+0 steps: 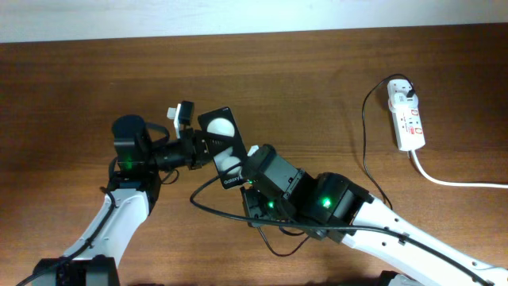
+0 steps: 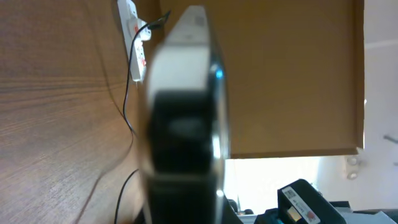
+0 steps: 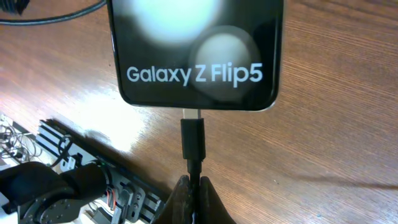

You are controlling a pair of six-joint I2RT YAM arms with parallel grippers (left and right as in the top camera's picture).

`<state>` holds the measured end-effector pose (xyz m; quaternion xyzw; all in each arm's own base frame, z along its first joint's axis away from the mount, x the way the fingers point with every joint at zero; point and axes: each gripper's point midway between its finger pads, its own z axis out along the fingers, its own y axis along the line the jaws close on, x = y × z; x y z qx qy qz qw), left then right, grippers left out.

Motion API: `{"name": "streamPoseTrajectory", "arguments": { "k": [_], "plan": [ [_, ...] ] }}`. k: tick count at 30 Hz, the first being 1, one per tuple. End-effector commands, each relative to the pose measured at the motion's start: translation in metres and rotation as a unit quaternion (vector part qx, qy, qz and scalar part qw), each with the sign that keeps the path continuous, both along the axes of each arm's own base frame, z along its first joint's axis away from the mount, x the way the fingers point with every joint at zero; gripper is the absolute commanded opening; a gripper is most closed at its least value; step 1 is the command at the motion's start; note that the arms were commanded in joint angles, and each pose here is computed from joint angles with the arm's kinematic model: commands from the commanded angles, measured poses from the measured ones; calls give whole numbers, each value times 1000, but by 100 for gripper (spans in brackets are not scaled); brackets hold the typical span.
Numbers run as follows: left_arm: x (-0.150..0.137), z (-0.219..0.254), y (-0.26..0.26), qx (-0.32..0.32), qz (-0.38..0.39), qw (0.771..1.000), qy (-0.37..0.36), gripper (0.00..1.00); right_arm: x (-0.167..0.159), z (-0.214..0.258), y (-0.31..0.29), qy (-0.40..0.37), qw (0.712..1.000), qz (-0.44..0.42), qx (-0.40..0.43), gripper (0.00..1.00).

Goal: Plug charger to phone and switch on socket
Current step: 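Push the USB-C plug up into the phone's bottom port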

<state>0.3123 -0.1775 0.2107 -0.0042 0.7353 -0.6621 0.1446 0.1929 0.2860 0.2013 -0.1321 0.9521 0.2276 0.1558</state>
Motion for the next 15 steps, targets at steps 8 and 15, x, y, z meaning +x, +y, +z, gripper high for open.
{"name": "streamPoseTrajectory", "arguments": {
  "k": [8, 15],
  "plan": [
    [-38, 16, -10, -31, -112, 993, -15, 0, 41, 24, -10, -102, 993, -67, -5, 4],
    [-48, 19, -10, -40, -141, 989, -15, 0, 57, 38, -3, -139, 986, -85, 19, 4]
  ]
}}
